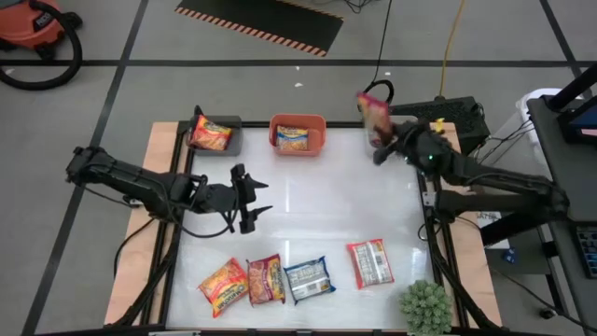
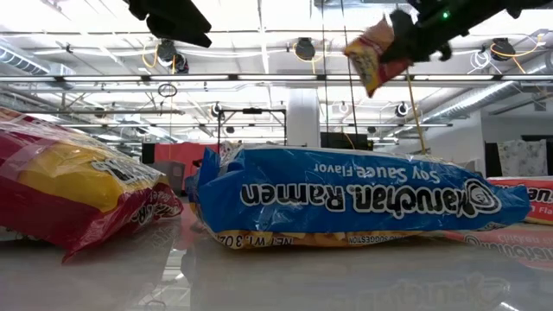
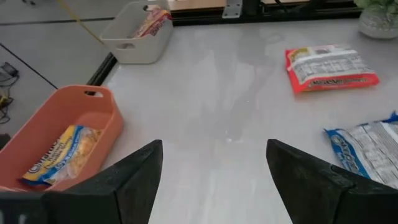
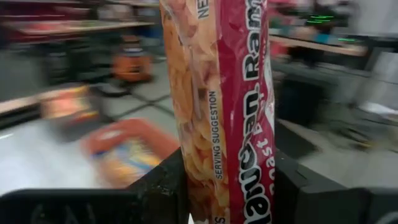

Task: Sort Maruchan noodles
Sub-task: Put the top red noodle pack into the gray bin

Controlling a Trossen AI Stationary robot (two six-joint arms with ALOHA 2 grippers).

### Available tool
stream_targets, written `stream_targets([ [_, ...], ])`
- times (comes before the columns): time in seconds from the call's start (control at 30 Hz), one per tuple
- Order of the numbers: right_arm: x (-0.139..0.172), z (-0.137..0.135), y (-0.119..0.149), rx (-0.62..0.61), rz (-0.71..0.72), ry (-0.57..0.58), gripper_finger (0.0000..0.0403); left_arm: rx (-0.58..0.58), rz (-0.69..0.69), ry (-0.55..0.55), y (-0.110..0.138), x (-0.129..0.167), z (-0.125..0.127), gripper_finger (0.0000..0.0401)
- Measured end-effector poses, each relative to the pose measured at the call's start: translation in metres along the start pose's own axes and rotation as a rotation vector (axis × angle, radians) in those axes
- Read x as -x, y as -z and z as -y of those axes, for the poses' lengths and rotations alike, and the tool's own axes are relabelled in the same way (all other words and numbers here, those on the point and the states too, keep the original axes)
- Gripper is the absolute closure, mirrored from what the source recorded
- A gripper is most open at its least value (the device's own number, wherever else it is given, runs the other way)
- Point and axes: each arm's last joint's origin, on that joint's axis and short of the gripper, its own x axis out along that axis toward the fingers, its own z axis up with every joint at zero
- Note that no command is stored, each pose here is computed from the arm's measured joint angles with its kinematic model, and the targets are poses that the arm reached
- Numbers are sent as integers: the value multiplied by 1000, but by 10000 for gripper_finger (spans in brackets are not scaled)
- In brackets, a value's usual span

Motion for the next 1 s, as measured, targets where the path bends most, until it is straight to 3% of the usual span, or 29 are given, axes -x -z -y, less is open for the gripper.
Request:
stream_targets([
  [0.13,-11,16,8,-37,-23,127,278,14,4,-17,-1,-2,-5,110],
  [0.3,-27,26,38,-132,-38,212,278,32,7,-39,-2,-5,-11,110],
  [0.5,-31,30,82,-301,50,232,278,63,5,-55,-2,-6,-15,110],
  [0.67,-27,33,102,-473,163,249,277,72,20,-61,-4,-7,-17,110],
  [0.9,-23,38,125,-470,142,375,277,77,62,-62,-9,-8,-18,110],
  [1.0,-21,39,134,-560,145,407,277,67,68,-62,-9,-7,-18,110],
])
